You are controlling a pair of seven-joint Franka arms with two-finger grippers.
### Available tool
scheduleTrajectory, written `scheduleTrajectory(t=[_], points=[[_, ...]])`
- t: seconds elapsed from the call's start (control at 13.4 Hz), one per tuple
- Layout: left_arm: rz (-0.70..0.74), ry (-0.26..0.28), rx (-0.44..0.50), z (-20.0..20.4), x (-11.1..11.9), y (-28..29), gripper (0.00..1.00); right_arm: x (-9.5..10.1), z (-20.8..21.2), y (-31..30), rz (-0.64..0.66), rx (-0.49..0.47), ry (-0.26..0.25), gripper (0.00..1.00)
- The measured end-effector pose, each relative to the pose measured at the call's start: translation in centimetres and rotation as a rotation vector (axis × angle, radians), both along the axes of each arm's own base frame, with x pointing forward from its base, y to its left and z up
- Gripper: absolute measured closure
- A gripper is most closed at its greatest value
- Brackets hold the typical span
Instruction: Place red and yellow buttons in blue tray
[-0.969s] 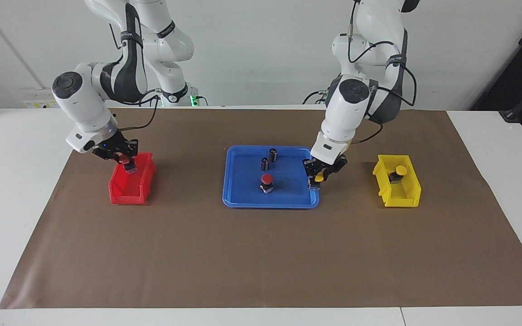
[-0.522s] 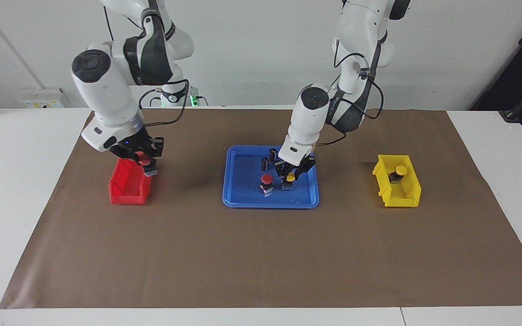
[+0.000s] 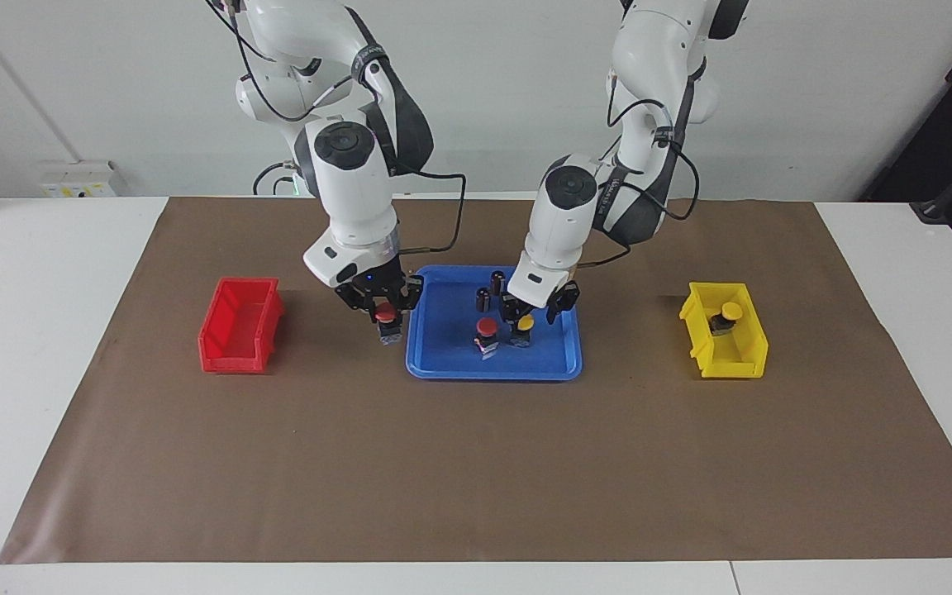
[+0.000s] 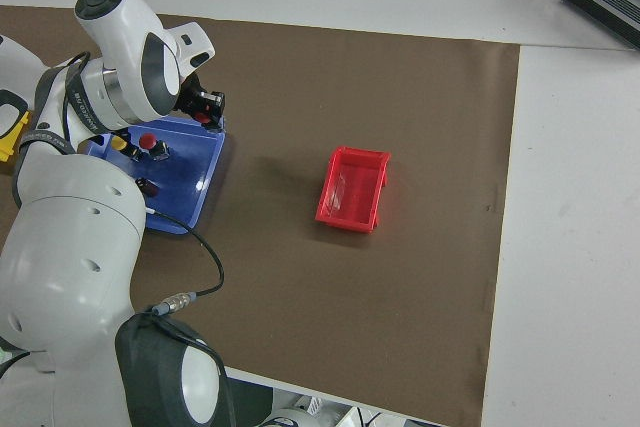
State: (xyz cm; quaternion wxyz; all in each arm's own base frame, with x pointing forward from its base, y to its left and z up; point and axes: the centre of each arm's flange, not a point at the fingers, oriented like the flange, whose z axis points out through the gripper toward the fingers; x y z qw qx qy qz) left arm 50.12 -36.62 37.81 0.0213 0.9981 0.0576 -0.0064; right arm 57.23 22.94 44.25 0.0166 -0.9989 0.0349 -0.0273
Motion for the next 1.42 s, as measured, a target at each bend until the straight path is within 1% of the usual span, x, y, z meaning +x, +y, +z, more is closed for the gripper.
scheduleTrajectory(t=[0.07,0.22,0.37,0.52,0.6,0.75,0.89,0.97,1.04,1.12,1.19,1.27,1.42], points=[[-0.018,0.011,0.013,1.4,0.7,1.9,0.14,-0.2,0.0,0.6,-0.013,0.015,-0.005,0.59],[-0.067,0.037,0.031,4.0,3.3,9.0,0.02,-1.1,-0.4,2.6,-0.020,0.025,-0.008,0.59],[-0.115,0.047,0.073,5.6,5.7,17.2,0.01,-1.8,-2.0,4.6,-0.023,0.026,-0.005,0.59],[-0.161,0.047,0.098,6.1,7.3,23.8,0.01,-2.0,-4.5,6.1,-0.025,0.022,-0.001,0.59],[-0.180,0.049,0.096,6.2,7.8,26.6,0.00,-2.0,-5.7,6.5,-0.026,0.016,0.007,0.59],[-0.187,0.057,0.090,6.0,8.4,31.3,0.00,-2.0,-7.6,6.7,-0.029,0.018,0.000,0.59],[-0.179,0.068,0.087,5.5,8.3,34.0,0.02,-2.6,-8.9,7.2,-0.028,0.020,-0.004,0.59],[-0.177,0.072,0.086,5.3,8.2,34.4,0.02,-2.9,-9.3,7.4,-0.030,0.019,-0.002,0.58],[-0.182,0.070,0.086,5.5,8.1,34.4,0.01,-3.0,-9.3,7.5,-0.031,0.019,0.000,0.55],[-0.192,0.061,0.087,6.0,8.0,34.2,0.01,-2.9,-9.2,7.5,-0.032,0.020,-0.002,0.46],[-0.200,0.047,0.088,6.9,7.8,34.2,0.01,-2.6,-8.9,7.3,-0.038,0.021,-0.008,0.31],[-0.204,0.034,0.090,7.9,7.6,34.2,0.01,-2.1,-8.3,6.7,-0.050,0.021,-0.010,0.19],[-0.197,0.020,0.086,9.1,7.2,34.4,0.01,-0.1,-5.7,3.9,-0.102,0.014,0.005,0.00]])
